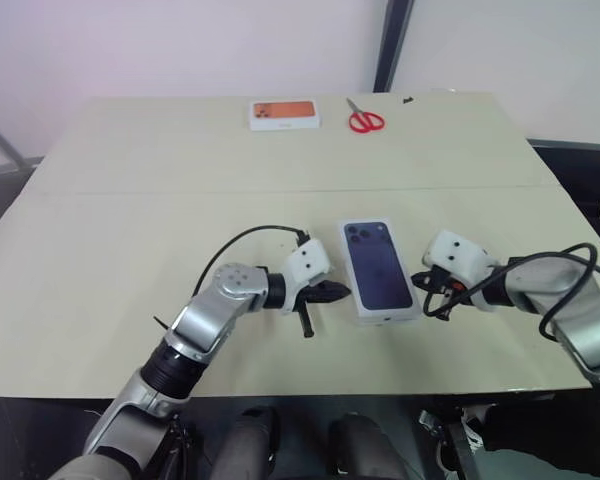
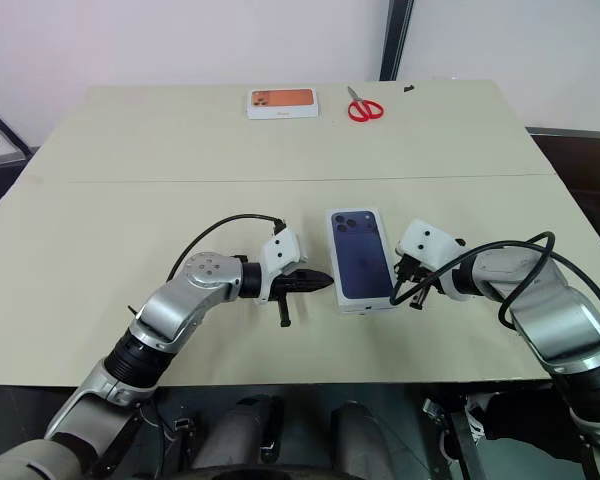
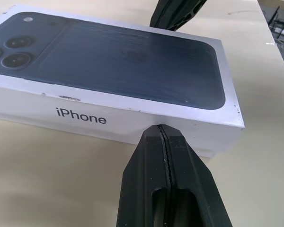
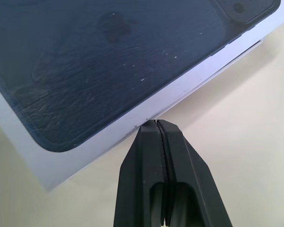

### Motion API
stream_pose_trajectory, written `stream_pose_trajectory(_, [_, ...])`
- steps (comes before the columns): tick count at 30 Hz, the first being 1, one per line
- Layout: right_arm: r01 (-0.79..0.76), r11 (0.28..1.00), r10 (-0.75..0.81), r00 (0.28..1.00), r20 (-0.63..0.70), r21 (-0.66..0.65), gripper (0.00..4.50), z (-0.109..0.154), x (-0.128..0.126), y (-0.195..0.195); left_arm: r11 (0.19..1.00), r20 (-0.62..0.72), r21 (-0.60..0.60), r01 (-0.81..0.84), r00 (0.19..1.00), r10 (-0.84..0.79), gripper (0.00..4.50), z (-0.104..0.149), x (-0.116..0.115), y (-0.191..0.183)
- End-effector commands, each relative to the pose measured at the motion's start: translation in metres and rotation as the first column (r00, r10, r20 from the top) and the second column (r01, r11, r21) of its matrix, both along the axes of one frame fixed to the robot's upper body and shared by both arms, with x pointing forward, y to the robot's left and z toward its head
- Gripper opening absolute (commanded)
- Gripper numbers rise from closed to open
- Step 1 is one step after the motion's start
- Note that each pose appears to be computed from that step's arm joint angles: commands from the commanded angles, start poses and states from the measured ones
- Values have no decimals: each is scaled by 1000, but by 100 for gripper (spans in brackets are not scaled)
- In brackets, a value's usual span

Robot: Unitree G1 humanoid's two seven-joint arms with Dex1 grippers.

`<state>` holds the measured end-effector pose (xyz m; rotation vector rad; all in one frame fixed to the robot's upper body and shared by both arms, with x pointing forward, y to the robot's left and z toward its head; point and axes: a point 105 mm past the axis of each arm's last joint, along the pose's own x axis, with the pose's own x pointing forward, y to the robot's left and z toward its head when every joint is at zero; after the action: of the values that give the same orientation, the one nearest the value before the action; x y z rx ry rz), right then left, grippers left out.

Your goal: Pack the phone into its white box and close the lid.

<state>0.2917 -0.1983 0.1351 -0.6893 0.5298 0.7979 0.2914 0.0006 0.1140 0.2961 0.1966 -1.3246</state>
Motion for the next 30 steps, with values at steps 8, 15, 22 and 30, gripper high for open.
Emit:
stream_pose_trajectory(8, [-60, 998, 60, 998, 11, 7, 2, 10, -11, 8, 997, 40, -23, 72, 997, -71, 0, 11, -8, -14])
stream_pose_trajectory(15, [-70, 997, 70, 997, 7, 8, 2, 12, -14, 9, 996, 47, -36, 82, 996, -80, 0, 14, -8, -17])
stream_pose_trajectory(22, [-77, 997, 77, 997, 13, 24, 2, 17, -14, 11, 994, 41, -63, 91, 995, -89, 0, 19, -9, -18])
stream_pose_trajectory(30, [-81, 997, 80, 997, 19, 21, 2, 19, -15, 11, 993, 39, -68, 93, 995, -91, 0, 20, -11, -18])
